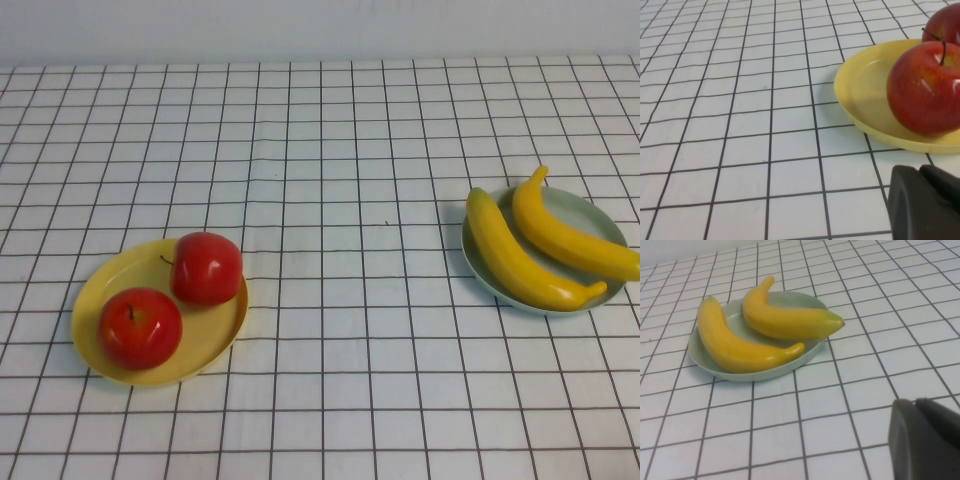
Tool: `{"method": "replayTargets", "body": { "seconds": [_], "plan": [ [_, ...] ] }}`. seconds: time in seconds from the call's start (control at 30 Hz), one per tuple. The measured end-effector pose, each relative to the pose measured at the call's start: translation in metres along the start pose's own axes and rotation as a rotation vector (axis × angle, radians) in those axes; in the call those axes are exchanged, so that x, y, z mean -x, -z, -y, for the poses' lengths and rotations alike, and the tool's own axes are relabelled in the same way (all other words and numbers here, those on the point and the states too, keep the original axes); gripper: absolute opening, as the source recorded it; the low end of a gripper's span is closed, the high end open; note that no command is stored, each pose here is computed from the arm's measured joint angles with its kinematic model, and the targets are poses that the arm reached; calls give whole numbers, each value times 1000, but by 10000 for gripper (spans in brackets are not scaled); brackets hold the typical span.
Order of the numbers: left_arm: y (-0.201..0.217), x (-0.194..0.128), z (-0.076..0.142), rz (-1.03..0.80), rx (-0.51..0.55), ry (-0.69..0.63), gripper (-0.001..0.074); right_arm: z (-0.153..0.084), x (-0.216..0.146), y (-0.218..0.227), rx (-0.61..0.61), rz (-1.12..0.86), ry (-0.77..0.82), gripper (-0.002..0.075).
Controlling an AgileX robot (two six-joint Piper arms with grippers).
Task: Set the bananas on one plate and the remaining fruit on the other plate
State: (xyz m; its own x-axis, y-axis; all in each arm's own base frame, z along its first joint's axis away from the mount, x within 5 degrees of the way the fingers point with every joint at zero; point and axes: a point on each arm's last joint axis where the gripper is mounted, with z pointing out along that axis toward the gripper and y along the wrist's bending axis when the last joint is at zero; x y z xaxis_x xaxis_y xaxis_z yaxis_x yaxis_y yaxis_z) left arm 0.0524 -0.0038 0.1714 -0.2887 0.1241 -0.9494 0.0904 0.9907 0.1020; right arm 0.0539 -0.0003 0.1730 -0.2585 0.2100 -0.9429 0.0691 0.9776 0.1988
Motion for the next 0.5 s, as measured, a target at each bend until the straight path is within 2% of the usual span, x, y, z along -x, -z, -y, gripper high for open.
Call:
{"method": "replayTargets", "body": {
  "seconds": [0.5],
  "plan": [
    [0,0,0,0,0,0,-4,-5,-6,1,58,-72,16,-15]
  ]
}}
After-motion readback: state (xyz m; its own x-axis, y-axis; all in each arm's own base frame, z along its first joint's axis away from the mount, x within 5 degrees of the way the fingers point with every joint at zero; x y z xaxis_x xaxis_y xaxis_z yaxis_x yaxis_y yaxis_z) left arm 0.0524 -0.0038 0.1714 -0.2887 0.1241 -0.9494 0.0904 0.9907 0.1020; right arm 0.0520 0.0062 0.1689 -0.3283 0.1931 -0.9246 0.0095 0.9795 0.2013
